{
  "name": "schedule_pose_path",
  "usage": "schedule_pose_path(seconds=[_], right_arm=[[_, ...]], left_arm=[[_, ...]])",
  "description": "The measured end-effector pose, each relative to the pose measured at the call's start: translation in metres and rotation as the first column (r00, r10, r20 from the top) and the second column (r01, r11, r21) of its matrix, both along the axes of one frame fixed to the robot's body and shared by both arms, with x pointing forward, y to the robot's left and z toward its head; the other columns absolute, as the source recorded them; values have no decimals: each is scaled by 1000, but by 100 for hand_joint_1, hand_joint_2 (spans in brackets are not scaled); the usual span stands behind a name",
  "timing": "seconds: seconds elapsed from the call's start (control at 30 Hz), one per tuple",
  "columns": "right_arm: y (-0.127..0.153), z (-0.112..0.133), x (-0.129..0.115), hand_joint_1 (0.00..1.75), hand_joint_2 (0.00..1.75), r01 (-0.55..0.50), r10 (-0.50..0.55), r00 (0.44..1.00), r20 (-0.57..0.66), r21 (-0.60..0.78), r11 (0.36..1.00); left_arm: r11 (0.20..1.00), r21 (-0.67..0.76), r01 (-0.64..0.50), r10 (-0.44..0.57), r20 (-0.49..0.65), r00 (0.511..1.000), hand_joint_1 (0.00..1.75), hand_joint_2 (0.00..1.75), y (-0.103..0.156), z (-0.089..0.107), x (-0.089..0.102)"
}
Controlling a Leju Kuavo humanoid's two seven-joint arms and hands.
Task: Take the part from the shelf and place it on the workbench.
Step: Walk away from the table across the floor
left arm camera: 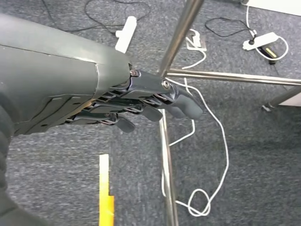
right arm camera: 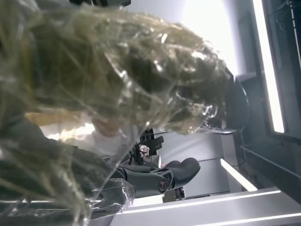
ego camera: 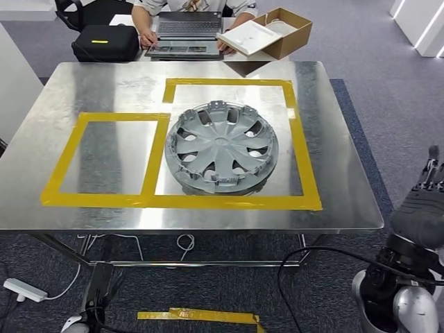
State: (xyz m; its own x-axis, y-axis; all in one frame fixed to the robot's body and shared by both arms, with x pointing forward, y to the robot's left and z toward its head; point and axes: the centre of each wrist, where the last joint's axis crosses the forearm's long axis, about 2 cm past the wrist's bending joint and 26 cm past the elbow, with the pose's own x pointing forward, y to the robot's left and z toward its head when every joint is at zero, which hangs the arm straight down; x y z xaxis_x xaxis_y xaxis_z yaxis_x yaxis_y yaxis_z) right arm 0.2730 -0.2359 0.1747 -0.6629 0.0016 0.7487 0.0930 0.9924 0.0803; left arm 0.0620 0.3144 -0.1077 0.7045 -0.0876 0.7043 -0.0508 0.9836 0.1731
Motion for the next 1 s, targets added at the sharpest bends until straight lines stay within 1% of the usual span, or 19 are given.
schedule_pose_path(seconds=[0.43, 0.73, 1.0], right_arm=[[0, -1, -3, 0, 0, 3, -3, 1000, -8, 5, 1000], [1, -2, -4, 0, 0, -9, 9, 1000, -15, 5, 1000], [1, -11, -12, 0, 0, -24, 24, 999, -45, 0, 1000]], left_arm=[[1000, 0, 6, -6, -11, 1000, 0, 0, -1, 0, -3], [1000, 5, 10, -10, -8, 1000, 0, 0, 1, 0, 0], [1000, 3, 12, -12, -7, 1000, 0, 0, 0, 0, 0]])
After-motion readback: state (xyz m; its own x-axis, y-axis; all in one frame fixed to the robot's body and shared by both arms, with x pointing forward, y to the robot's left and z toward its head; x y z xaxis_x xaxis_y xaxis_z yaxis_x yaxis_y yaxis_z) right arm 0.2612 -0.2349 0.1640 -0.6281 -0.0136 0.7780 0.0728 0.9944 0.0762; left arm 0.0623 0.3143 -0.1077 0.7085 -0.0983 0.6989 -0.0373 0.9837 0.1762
